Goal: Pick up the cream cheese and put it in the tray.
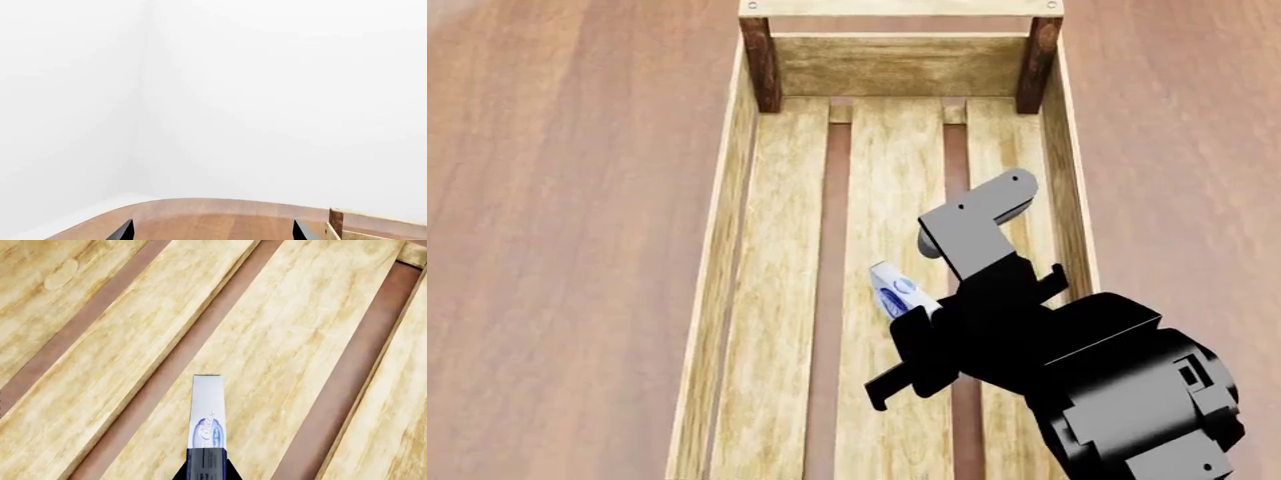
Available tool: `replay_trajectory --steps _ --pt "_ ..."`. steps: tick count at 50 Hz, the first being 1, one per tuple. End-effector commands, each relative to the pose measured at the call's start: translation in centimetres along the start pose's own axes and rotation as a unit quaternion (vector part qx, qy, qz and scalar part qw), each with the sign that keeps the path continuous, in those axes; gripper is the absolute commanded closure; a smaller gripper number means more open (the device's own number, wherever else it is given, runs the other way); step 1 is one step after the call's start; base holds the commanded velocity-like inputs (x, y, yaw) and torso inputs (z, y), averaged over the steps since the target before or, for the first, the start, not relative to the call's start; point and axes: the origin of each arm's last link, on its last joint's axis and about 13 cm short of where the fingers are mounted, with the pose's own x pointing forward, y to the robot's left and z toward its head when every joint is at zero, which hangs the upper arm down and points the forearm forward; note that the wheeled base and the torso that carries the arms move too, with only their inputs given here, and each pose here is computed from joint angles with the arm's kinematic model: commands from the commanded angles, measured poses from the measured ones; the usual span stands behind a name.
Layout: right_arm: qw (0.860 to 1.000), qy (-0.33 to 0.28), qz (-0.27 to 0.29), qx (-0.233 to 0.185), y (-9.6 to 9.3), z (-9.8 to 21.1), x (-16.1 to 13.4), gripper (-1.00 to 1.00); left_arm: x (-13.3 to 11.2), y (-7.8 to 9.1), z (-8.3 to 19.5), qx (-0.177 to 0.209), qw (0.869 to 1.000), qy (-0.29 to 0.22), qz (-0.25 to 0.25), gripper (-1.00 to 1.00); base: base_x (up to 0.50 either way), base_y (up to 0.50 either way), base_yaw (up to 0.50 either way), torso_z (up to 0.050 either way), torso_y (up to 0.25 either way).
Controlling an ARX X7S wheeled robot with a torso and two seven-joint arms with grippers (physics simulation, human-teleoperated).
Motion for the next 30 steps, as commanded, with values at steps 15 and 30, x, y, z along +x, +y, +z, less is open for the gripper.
replay_trajectory --steps 15,30 --pt "1.0 0.003 0.0 -0.008 0.09 -0.01 0.36 1.0 -0.03 -0.03 0.04 -0.002 1.0 -0.002 0.0 -1.0 0.0 0.0 0.0 0.0 -0.062" --pt "0.999 0.009 -0.028 -0.03 0.1 -0.05 0.4 -1.0 -0.11 -0.02 0.11 -0.017 1.0 0.001 -0.009 -1.0 0.0 0.0 0.0 0.0 -0.001"
